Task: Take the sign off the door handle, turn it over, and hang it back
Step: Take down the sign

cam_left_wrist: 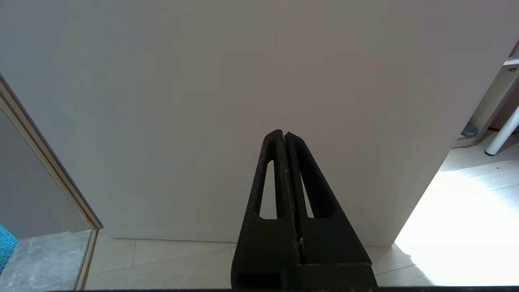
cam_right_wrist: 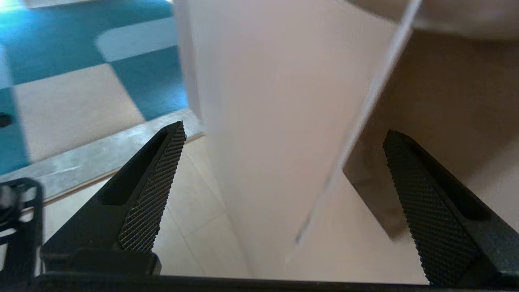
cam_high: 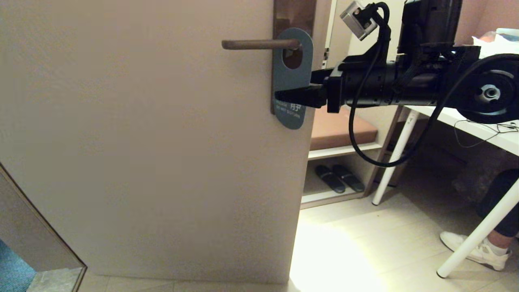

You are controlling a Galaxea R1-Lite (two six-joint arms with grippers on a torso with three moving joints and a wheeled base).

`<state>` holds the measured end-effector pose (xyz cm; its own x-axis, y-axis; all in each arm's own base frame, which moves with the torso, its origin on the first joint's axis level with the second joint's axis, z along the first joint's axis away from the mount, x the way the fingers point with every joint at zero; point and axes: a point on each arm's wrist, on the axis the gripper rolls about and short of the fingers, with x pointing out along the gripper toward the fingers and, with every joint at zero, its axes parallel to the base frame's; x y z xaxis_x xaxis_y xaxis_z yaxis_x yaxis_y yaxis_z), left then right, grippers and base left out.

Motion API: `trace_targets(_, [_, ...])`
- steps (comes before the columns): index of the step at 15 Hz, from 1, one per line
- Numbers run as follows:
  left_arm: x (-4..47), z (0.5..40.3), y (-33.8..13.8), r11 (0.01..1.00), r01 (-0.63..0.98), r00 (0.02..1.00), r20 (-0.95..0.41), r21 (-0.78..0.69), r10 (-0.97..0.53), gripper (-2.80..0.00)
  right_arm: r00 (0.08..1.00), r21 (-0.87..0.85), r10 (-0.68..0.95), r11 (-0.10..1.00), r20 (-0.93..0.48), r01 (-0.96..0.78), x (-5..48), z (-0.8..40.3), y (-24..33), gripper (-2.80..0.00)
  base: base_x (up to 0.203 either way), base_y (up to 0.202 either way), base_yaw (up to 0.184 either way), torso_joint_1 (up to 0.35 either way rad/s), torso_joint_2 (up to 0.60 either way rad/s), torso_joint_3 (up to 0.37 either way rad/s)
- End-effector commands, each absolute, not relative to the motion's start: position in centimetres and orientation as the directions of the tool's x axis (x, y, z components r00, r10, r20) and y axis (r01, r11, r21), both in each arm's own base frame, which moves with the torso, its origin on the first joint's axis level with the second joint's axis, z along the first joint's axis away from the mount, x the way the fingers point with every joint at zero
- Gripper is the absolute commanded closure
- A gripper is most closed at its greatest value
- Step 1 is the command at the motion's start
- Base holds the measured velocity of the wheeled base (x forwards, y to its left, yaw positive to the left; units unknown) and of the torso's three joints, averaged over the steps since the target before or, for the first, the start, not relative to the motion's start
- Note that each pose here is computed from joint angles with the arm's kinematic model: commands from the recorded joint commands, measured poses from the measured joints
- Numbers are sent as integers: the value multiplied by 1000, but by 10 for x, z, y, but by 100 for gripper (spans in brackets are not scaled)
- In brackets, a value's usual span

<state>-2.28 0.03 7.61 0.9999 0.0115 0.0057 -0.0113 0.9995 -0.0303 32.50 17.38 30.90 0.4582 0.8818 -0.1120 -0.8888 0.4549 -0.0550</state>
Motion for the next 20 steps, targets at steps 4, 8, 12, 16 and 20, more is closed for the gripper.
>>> trace_targets(4, [-23,76,0,999,-12,1000,6,-31,12,0,589,-93,804,583,-83,-807,321,313,169,-280,0,0,0,0,0,0])
trace_targets(8, [-23,76,0,999,-12,1000,6,-31,12,0,628,-84,775,623,-74,-778,325,309,170,-280,0,0,0,0,0,0])
trace_targets(12, [-23,76,0,999,-12,1000,6,-31,12,0,634,-69,770,630,-74,-774,325,308,170,-280,0,0,0,0,0,0])
trace_targets(16, [-23,76,0,999,-12,1000,6,-31,12,0,623,-75,780,619,-58,-782,325,307,177,-280,0,0,0,0,0,0])
trace_targets(20, [-23,76,0,999,-12,1000,6,-31,12,0,620,-69,783,616,-58,-785,324,304,188,-280,0,0,0,0,0,0])
